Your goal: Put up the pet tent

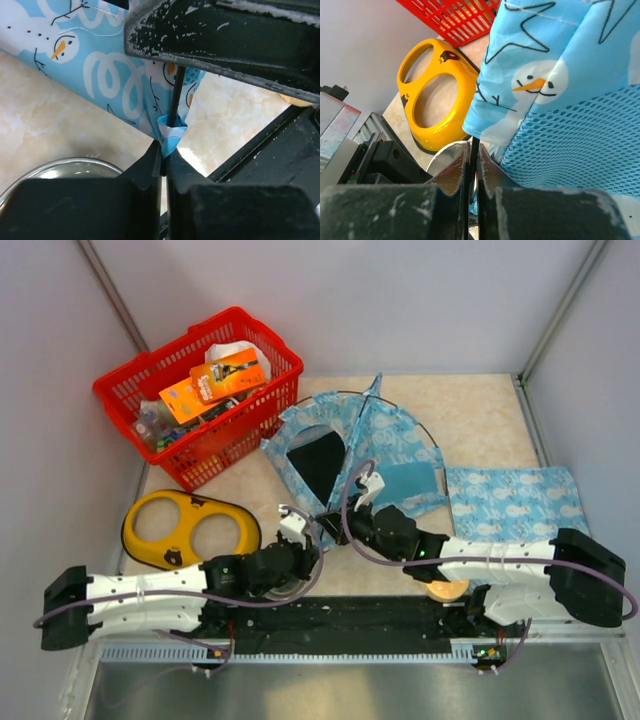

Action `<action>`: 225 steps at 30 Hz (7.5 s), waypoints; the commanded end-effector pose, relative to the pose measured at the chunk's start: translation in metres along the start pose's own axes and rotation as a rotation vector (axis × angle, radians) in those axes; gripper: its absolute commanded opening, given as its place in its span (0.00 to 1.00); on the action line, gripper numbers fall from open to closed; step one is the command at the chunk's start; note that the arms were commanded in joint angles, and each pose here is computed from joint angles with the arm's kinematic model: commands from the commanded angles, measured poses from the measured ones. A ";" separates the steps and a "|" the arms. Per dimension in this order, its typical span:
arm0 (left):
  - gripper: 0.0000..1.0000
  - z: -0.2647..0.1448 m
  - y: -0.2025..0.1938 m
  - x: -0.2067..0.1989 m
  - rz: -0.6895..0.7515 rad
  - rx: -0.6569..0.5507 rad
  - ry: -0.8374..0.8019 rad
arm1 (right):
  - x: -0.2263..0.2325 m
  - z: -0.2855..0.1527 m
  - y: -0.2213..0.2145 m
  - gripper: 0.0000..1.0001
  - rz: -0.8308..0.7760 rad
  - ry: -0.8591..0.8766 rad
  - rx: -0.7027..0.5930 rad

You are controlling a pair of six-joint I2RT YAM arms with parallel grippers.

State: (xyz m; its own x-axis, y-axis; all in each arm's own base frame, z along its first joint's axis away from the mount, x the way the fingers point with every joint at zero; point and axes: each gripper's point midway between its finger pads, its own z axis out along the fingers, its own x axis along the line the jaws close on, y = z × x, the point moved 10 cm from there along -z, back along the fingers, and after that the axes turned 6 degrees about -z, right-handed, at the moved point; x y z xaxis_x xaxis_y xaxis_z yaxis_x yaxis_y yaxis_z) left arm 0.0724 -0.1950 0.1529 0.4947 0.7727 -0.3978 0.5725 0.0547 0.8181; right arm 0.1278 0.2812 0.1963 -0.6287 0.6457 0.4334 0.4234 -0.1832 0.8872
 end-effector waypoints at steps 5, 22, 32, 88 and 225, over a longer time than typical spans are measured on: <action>0.37 -0.032 0.041 -0.021 -0.078 -0.114 -0.152 | -0.025 -0.005 -0.032 0.00 -0.154 -0.155 0.120; 0.53 -0.056 0.045 0.022 -0.215 -0.301 0.088 | -0.028 -0.052 0.004 0.72 -0.043 -0.397 0.198; 0.58 -0.065 0.058 0.025 -0.238 -0.342 0.152 | -0.020 -0.052 0.090 0.75 -0.127 -0.601 0.080; 0.63 -0.068 0.057 0.028 -0.222 -0.320 0.186 | -0.246 0.013 0.248 0.36 -0.626 -0.726 0.171; 0.91 -0.010 0.135 -0.090 -0.041 -0.453 -0.230 | -0.044 -0.074 0.154 0.00 0.491 -0.264 -0.059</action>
State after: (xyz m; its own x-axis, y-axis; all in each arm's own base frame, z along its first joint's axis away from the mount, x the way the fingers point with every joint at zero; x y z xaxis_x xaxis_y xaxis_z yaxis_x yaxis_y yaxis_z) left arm 0.0921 -0.2412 0.2713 0.6238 0.6504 -0.4335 0.3518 0.2617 0.8988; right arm 0.1617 0.1489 0.3170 -0.1348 0.6958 0.7055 0.6543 -0.4722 0.5907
